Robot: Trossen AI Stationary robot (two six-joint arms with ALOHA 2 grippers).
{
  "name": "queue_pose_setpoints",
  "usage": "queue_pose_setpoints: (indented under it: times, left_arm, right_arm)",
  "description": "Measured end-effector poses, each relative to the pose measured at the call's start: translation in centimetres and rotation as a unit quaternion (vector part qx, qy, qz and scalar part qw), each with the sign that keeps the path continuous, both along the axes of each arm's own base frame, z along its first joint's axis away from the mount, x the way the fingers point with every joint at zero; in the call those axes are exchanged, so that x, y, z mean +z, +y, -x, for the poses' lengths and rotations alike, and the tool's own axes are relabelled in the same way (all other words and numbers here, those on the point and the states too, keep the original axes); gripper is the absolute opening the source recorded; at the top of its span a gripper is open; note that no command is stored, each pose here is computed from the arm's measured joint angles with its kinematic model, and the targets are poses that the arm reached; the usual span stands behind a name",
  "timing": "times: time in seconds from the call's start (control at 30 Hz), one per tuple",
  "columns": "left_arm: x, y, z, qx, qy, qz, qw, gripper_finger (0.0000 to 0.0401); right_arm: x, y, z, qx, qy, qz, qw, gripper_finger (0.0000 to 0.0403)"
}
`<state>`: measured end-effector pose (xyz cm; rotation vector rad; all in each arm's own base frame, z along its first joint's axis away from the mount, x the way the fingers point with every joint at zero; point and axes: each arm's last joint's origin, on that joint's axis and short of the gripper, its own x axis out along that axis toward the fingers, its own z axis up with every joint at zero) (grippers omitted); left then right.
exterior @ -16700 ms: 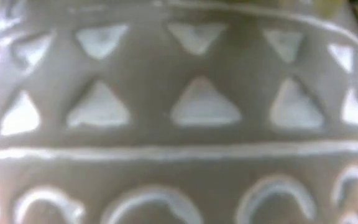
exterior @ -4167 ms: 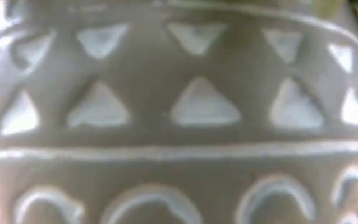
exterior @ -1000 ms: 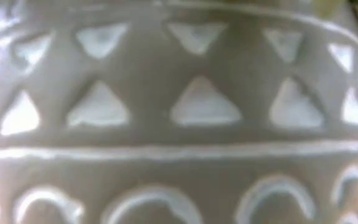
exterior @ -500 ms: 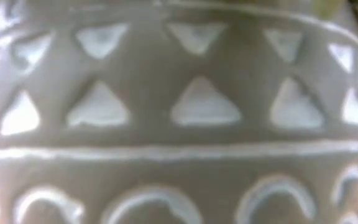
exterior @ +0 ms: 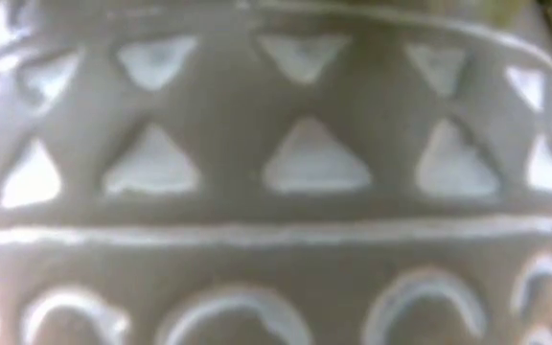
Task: Pick and place slides into the shelf
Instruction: Put the black slide on the shelf
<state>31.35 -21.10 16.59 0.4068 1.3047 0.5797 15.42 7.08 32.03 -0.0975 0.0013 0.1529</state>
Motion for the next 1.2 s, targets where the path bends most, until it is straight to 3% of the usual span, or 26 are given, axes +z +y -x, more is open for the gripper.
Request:
queue_pose_setpoints:
  times: [0.23, 0.5, 0.67, 0.9, 1.2]
  left_arm:
    - [-1.3, 1.3, 0.4, 0.031, 0.007, -0.014, 0.999, 0.0124]
    - [-1.4, 1.7, 0.3, 0.033, 0.015, -0.019, 0.999, 0.0010]
    - [-1.0, 1.7, 0.4, 0.043, 0.015, -0.024, 0.999, 0.0004]
    - [1.8, 1.7, 0.4, 0.049, 0.011, -0.078, 0.996, 0.0002]
    - [5.0, 0.8, -0.7, 0.012, -0.035, -0.062, 0.997, 0.0001]
  right_arm:
    - [0.0, 0.0, 0.0, 0.000, 0.000, 0.000, 1.000, 0.0144]
    - [0.0, 0.0, 0.0, 0.000, 0.000, 0.000, 1.000, 0.0144]
    - [0.0, 0.0, 0.0, 0.000, 0.000, 0.000, 1.000, 0.0144]
    - [0.0, 0.0, 0.0, 0.000, 0.001, -0.003, 1.000, 0.0144]
    - [0.0, 0.0, 0.0, 0.002, 0.001, -0.004, 1.000, 0.0144]
